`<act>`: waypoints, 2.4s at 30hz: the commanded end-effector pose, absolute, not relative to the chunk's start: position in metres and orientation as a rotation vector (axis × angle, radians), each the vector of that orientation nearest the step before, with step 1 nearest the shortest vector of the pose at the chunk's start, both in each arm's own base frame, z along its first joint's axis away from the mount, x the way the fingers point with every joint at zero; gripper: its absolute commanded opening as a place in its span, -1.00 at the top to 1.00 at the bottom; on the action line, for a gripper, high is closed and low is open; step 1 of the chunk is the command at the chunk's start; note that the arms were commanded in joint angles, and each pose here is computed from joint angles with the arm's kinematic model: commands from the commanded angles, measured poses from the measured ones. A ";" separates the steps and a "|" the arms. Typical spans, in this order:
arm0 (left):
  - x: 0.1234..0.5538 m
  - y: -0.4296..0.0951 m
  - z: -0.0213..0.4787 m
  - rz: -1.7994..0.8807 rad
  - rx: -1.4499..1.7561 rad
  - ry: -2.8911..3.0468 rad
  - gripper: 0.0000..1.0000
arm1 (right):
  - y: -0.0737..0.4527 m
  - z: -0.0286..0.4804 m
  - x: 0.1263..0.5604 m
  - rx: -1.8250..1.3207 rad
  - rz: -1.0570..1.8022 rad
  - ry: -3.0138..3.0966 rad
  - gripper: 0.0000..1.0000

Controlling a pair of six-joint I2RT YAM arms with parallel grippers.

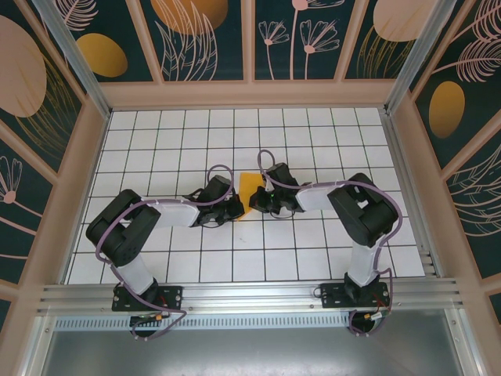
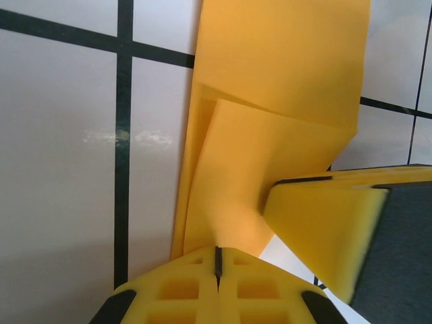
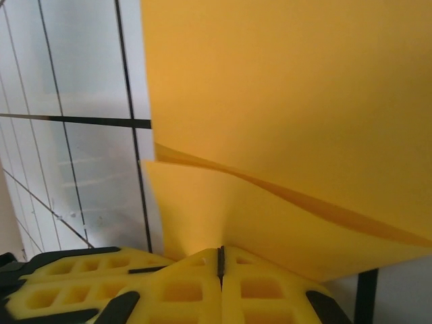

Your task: Fold a paper plane with a square sheet of paper (pick it up from the middle)

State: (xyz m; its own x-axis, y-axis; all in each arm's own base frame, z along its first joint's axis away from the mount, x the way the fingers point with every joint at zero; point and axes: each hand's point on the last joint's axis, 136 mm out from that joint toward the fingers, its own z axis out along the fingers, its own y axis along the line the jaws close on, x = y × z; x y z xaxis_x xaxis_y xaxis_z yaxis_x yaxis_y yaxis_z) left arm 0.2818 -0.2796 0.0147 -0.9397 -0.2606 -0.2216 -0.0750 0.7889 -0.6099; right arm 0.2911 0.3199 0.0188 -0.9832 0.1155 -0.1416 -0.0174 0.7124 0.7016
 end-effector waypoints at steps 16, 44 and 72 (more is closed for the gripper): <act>0.270 -0.293 0.028 -1.074 -0.210 2.666 0.83 | 0.311 -0.005 0.279 0.101 1.052 2.829 1.00; 0.265 -0.262 -0.005 -0.834 -0.287 2.738 0.95 | 0.333 0.028 0.275 -0.082 1.124 2.746 1.00; 0.253 -0.238 -0.025 -0.645 -0.277 2.817 0.91 | 0.247 0.017 0.340 0.129 0.915 2.693 1.00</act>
